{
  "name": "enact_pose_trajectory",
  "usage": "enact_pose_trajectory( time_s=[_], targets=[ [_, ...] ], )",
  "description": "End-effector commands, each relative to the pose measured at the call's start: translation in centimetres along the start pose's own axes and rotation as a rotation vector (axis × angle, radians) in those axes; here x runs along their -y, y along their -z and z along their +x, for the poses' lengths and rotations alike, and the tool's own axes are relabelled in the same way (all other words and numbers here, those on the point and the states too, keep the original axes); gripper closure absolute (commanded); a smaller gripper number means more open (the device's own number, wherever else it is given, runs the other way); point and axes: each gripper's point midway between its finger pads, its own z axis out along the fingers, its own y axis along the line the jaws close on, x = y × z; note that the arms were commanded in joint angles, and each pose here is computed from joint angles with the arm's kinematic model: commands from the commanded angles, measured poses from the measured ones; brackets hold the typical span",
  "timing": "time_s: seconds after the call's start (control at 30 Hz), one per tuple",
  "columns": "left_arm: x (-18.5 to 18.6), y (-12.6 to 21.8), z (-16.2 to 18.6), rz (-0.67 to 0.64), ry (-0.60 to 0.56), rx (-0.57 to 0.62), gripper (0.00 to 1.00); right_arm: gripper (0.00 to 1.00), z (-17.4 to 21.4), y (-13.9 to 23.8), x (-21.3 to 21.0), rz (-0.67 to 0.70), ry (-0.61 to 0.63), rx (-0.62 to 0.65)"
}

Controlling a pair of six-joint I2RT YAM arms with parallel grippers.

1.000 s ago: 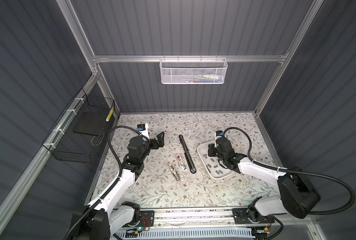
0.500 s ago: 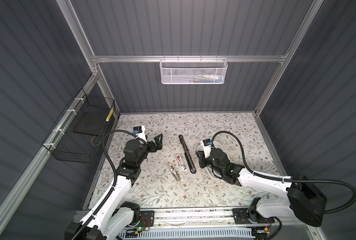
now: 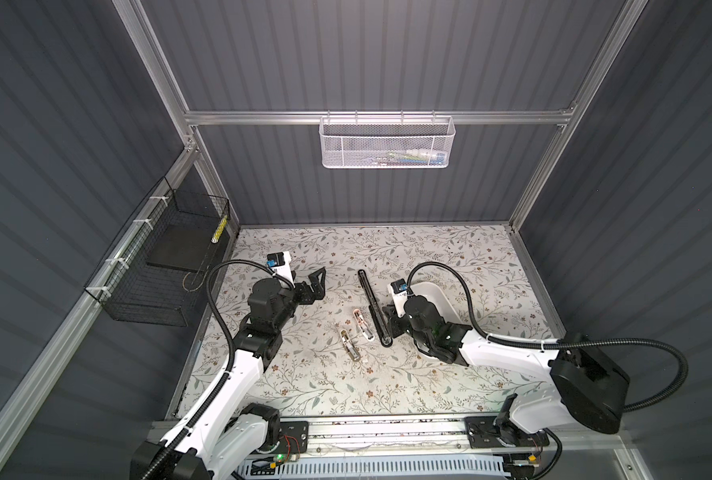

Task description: Load the staples into the stapler

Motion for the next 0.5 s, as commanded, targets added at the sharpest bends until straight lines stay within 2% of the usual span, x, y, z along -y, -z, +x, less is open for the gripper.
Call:
enact_pose_trajectory(
  time_s=[0.0, 0.47],
  targets=[
    [0.7, -0.4, 0.1, 0.04, -0.009, -0.011, 0.0, 0.98, 0.7, -0.6, 0.2, 0.036, -0.003, -0.038],
    [0.8, 0.3, 0.1, 0.041, -0.004, -0.01, 0.0, 0.99, 2.1, -2.6, 0.4, 0.086, -0.017, -0.099]
  ],
)
